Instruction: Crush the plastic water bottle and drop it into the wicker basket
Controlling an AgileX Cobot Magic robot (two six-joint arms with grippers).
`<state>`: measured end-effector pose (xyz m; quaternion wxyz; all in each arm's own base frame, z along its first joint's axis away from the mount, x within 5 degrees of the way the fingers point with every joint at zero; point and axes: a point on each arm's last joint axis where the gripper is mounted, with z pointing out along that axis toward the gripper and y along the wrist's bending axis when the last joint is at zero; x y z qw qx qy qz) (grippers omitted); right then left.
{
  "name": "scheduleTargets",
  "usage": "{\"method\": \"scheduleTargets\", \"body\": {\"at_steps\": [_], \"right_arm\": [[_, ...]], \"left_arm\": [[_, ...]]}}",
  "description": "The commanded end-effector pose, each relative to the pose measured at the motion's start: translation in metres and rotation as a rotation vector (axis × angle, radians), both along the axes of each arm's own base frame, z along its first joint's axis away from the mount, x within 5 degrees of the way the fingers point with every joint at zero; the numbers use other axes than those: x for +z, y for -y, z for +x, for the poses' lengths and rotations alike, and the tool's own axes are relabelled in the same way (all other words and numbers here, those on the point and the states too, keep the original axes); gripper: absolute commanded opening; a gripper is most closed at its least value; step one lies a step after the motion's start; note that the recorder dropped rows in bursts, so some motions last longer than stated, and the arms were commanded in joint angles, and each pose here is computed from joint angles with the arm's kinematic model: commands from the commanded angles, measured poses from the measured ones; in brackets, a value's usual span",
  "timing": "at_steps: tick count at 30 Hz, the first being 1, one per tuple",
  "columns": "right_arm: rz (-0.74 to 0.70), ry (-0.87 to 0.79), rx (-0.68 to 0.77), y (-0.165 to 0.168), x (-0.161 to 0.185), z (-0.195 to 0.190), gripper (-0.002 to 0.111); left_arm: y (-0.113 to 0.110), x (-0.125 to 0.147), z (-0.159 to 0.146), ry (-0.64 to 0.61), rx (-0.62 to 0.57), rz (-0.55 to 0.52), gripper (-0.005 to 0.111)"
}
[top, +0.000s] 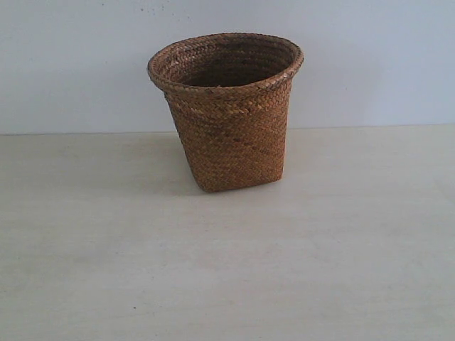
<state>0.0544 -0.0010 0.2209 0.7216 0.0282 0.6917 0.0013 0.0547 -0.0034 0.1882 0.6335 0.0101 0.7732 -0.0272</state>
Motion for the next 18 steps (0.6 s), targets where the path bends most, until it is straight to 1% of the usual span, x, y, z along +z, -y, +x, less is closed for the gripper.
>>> {"method": "scheduleTargets", "body": {"at_steps": [1, 5, 9, 12, 18], "right_arm": [[-0.006, 0.007, -0.005, 0.000, 0.000, 0.000, 0.000], [0.017, 0.009, -0.003, 0.000, 0.000, 0.000, 0.000], [0.003, 0.003, -0.017, 0.002, -0.001, 0.000, 0.000], [0.038, -0.008, -0.018, 0.002, -0.002, 0.000, 0.000], [0.046, -0.121, -0.006, 0.000, -0.012, 0.000, 0.000]], "left_arm": [[0.000, -0.001, 0.000, 0.000, 0.005, 0.001, 0.004], [0.000, -0.001, 0.000, 0.000, 0.005, 0.001, 0.004], [0.000, -0.001, 0.000, 0.000, 0.005, 0.001, 0.004], [0.000, -0.001, 0.000, 0.000, 0.005, 0.001, 0.004], [0.000, -0.001, 0.000, 0.000, 0.005, 0.001, 0.004]]}}
